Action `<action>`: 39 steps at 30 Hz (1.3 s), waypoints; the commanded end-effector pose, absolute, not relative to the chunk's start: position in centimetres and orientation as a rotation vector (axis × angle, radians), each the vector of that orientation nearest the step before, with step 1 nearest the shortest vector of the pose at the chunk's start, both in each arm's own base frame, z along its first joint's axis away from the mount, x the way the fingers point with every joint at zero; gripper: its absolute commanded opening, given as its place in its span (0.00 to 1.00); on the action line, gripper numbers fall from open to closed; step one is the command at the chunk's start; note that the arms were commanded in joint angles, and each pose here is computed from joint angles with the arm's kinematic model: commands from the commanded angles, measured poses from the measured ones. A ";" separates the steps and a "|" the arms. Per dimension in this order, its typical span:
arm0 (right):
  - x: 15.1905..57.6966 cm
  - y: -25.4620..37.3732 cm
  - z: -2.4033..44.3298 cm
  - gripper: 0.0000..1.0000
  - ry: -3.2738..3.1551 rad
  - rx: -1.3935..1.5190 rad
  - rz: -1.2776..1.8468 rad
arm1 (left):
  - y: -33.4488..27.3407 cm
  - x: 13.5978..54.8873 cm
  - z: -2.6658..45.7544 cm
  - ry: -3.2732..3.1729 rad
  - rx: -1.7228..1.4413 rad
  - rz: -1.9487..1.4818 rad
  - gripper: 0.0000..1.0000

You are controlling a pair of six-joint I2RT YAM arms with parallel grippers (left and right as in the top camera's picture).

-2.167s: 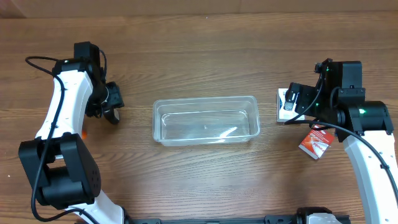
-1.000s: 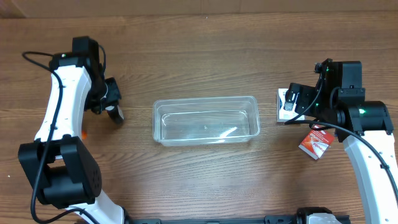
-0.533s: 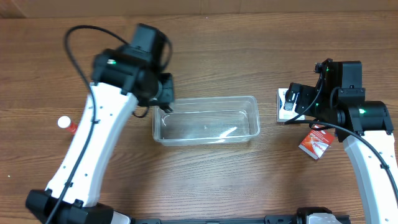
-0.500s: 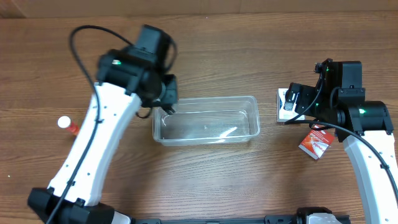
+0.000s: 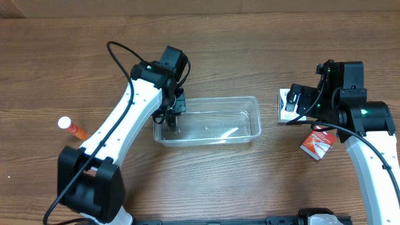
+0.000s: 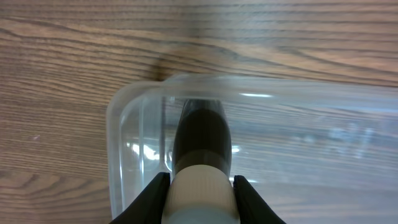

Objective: Pack container
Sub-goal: 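Carry the dark bottle into the container's left end and release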

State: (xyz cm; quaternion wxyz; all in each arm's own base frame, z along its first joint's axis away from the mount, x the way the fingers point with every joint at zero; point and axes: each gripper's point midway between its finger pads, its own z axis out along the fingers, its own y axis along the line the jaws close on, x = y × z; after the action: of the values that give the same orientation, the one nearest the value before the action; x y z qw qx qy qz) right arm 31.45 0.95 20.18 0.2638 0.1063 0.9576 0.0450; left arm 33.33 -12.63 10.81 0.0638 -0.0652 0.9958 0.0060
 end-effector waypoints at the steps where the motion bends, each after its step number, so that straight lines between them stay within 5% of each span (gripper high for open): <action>1: 32.0 0.9 21.6 1.00 2.547 0.291 0.130 | -11.8 33.9 9.0 3.024 -0.197 0.111 0.04; 7: 32.0 0.9 21.6 1.00 2.547 0.291 0.130 | -11.1 34.2 8.2 3.036 -0.229 0.127 0.09; 11: 32.0 0.9 21.6 1.00 2.547 0.291 0.130 | -10.7 34.3 8.2 3.042 -0.221 0.117 0.32; 19: 32.0 0.9 21.6 1.00 2.547 0.291 0.130 | -11.2 35.2 9.6 3.026 -0.110 0.093 0.55; 25: 32.0 0.9 21.6 1.00 2.547 0.291 0.130 | -12.3 37.1 15.2 2.953 -0.049 0.016 0.74; 26: 32.0 0.9 21.6 1.00 2.547 0.291 0.130 | -12.3 37.3 16.1 2.938 -0.050 0.009 0.79; 27: 32.0 0.9 21.6 1.00 2.547 0.291 0.130 | -12.4 37.7 17.5 2.915 -0.054 -0.001 1.00; 39: 32.0 0.4 21.6 1.00 2.544 0.301 0.095 | -0.7 34.9 28.1 2.731 -0.513 0.024 1.00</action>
State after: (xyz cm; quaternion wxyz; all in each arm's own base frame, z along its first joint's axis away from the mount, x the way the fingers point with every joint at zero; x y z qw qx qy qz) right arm 31.46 0.87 20.18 0.2642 0.1084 0.9574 0.0433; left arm 37.01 -4.32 22.85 0.1157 -0.1315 0.9845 0.0115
